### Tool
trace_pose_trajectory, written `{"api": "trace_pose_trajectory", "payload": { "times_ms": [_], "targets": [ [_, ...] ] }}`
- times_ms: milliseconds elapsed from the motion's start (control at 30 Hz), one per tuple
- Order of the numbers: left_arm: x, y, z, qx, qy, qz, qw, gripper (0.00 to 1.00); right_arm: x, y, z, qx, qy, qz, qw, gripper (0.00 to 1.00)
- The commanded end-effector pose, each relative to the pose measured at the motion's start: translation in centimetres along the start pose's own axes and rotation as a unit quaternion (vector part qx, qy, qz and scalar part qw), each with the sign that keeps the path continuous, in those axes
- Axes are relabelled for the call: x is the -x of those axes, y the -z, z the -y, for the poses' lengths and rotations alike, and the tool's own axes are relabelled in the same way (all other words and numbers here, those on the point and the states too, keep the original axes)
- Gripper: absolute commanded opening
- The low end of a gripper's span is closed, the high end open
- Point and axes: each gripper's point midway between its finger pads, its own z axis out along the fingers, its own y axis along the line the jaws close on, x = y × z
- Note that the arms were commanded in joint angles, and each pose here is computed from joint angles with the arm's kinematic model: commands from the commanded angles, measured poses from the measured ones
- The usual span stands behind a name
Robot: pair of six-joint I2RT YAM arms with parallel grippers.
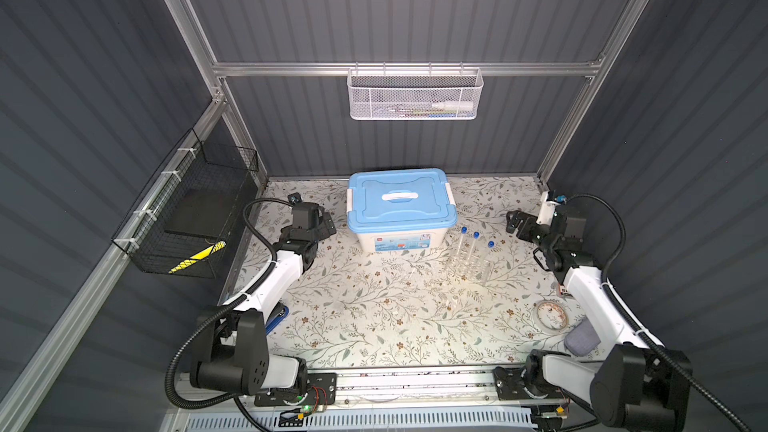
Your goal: Organize the chemistry lab equipment
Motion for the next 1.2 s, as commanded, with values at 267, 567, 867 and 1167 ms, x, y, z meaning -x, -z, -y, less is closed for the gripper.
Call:
{"api": "trace_pose_trajectory", "payload": {
  "times_ms": [267,567,867,1167],
  "targets": [
    [-2.5,-2.5,-4.2,0.079,-0.072,0.042,0.993,1.00,-1.6,1.1,3.3,-0.057,0.062,0.131,0.988,0.99],
    [-4.6,-4.6,-3.7,0.033,-0.110,0.076,0.990,1.00,-4.6,0.5,2.8,-0.009,0.073,0.190,0.979,0.99],
    [-5.2,-5.7,-2.5,-0.002,-0.119,0.099,0.988,1.00,-5.9,-1.5,2.7,0.007,0.077,0.182,0.980,0.99],
    [-6.4,-6.6,-2.0,-0.033,-0.119,0.103,0.987,1.00,-6.1,-3.0,2.4,0.016,0.082,0.151,0.985,0.99]
  ]
}}
